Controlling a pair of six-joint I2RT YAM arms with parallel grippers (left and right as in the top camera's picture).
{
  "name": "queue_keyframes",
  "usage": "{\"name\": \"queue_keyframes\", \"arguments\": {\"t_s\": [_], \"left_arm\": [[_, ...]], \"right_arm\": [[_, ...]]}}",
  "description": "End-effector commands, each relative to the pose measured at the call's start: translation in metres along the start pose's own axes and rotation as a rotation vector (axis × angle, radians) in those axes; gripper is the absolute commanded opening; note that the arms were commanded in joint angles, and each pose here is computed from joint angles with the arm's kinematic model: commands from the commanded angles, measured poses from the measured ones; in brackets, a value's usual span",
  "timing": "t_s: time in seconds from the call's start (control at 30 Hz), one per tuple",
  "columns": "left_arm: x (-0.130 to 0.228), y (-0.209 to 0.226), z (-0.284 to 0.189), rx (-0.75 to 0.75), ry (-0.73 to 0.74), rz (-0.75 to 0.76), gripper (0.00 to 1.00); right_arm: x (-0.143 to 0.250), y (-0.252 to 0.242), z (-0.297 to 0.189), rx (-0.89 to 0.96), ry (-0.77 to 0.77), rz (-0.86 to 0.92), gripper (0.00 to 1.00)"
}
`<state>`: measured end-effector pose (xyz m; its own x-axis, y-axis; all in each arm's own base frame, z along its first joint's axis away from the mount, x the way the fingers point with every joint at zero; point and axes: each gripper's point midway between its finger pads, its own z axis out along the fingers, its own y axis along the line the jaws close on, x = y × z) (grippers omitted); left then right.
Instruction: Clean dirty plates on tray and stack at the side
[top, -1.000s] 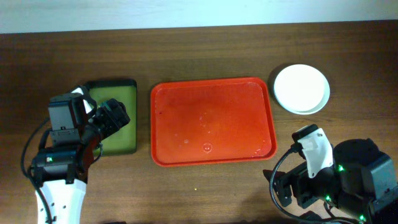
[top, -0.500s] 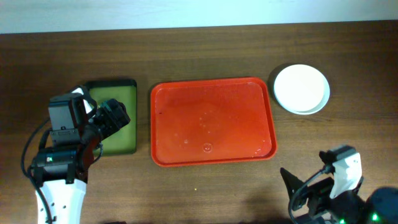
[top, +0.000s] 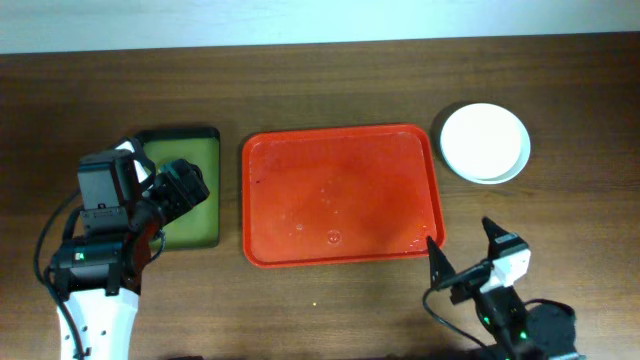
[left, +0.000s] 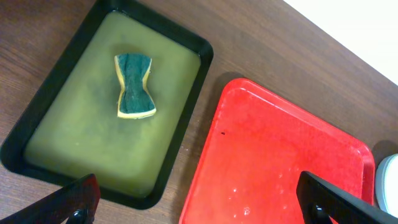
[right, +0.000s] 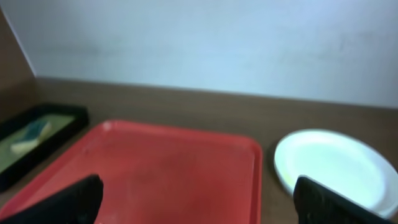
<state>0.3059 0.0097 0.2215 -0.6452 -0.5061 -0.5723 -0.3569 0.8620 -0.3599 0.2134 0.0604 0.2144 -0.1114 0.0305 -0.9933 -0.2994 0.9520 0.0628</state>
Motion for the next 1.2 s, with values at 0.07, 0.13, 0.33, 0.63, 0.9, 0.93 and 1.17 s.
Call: {"name": "queue_keyframes", "arguments": {"t_s": [0.07,0.13,0.33,0.63,0.9,0.93,1.17], "left_arm": [[-0.004,-0.002,-0.005,0.014,-0.015,0.001,0.99],[-0.004,-0.002,-0.005,0.014,-0.015,0.001,0.99],[-0.004,-0.002,-0.005,0.014,-0.015,0.001,0.99],[-0.004,-0.002,-0.005,0.014,-0.015,0.001,0.99],[-0.004,-0.002,-0.005,0.014,-0.015,0.001,0.99],[-0.004,-0.002,-0.005,0.014,-0.015,0.001,0.99],[-0.004,-0.002,-0.005,0.014,-0.015,0.001,0.99]], "right_arm": [[0.019,-0.008,0.016,0.012,-0.047,-0.007,0.99],[0.024,-0.011,0.019,0.019,-0.053,-0.008,0.99],[0.044,-0.023,0.027,0.062,-0.066,-0.016,0.99],[0.052,-0.037,0.026,0.137,-0.031,-0.063,0.99],[0.051,-0.05,0.024,0.193,-0.032,-0.073,0.99],[0.051,-0.05,0.024,0.193,-0.032,-0.073,0.99],[0.051,-0.05,0.024,0.193,-0.032,-0.073,0.99]]}}
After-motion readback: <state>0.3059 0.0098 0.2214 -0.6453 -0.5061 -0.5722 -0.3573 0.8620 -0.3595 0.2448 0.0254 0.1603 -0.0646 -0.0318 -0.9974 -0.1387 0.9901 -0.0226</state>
